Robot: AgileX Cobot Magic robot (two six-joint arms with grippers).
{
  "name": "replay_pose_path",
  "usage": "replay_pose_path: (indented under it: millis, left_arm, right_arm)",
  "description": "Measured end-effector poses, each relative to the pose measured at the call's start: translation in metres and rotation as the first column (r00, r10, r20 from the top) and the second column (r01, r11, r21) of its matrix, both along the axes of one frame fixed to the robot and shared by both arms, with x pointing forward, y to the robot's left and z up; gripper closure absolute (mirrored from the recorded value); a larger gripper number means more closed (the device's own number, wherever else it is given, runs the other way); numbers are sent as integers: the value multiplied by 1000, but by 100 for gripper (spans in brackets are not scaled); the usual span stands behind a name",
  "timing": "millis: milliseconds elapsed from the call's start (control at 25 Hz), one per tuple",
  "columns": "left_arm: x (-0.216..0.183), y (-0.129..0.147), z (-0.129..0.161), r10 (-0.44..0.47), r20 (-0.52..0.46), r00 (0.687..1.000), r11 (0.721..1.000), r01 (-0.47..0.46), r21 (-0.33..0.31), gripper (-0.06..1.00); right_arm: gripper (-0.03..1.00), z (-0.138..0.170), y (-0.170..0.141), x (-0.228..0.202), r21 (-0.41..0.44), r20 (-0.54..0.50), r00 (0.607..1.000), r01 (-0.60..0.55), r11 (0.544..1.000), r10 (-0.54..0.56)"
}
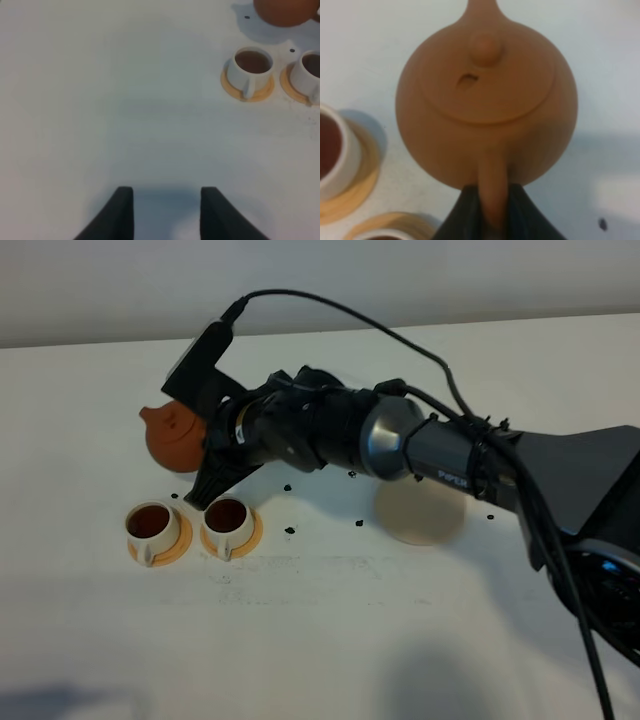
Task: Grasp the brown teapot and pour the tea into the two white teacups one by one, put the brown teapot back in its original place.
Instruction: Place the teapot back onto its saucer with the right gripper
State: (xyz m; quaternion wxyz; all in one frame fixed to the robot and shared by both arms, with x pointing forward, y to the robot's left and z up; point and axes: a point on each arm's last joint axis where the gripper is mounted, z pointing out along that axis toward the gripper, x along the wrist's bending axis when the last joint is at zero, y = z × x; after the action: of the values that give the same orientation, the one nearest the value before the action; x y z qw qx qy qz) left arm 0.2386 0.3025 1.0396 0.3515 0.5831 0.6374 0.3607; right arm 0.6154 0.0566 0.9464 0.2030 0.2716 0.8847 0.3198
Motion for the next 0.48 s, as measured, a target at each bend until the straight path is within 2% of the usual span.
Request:
replay_pose_path:
  millis: [240, 480]
  left_arm:
    - [0, 0, 0, 0, 0, 1000, 1000, 0, 0, 62]
    - [0, 0, 0, 0, 0, 1000, 1000, 0, 0, 62]
  right_arm:
    - [86, 15, -21, 7, 15, -9, 998, 56, 998, -56]
    - [86, 25, -56, 4, 46, -15, 992, 124, 991, -124]
